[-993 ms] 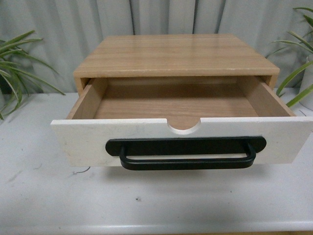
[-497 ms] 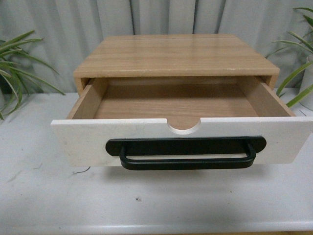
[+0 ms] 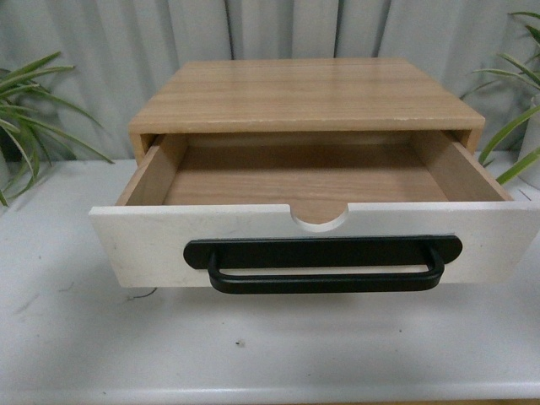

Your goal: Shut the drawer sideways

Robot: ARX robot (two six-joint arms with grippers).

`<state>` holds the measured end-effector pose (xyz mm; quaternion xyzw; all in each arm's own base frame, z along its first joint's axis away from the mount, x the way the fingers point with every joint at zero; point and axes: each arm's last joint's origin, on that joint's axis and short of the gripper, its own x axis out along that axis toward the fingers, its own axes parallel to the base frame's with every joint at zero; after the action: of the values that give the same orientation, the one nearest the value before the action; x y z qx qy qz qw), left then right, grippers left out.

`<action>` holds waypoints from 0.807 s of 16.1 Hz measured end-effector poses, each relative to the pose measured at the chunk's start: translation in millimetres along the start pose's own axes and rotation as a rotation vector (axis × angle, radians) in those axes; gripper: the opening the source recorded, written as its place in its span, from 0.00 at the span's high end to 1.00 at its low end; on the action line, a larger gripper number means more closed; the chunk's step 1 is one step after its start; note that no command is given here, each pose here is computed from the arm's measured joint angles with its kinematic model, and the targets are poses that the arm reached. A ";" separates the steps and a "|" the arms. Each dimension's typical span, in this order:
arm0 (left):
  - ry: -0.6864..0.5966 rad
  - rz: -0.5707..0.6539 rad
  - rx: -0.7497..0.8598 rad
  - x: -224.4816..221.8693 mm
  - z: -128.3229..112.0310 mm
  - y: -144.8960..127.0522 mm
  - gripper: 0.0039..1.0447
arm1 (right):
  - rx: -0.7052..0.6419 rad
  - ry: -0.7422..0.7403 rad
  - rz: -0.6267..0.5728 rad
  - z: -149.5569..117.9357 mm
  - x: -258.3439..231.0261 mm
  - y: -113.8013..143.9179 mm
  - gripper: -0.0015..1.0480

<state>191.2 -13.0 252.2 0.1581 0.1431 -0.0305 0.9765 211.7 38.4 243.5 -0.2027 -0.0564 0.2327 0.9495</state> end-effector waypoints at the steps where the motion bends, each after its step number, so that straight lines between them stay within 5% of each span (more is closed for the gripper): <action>1: 0.047 -0.107 0.182 10.9 8.3 -1.8 0.06 | -0.126 0.041 0.081 -3.6 11.6 -0.7 0.06; 5: 0.154 -0.449 0.728 24.9 41.3 -14.8 0.06 | -0.743 0.162 0.456 -9.8 39.2 -9.0 0.06; 7: 0.193 -0.543 0.873 48.0 43.9 -38.6 0.06 | -0.922 0.317 0.611 -27.8 61.4 -13.6 0.06; 13: 0.186 -0.541 0.905 68.3 44.0 -52.5 0.06 | -0.922 0.369 0.630 -29.1 79.9 -10.5 0.06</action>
<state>263.0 -77.7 256.7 0.5227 0.2371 -0.3258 0.7513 292.7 56.7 222.3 -0.6389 0.0773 0.4160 0.6425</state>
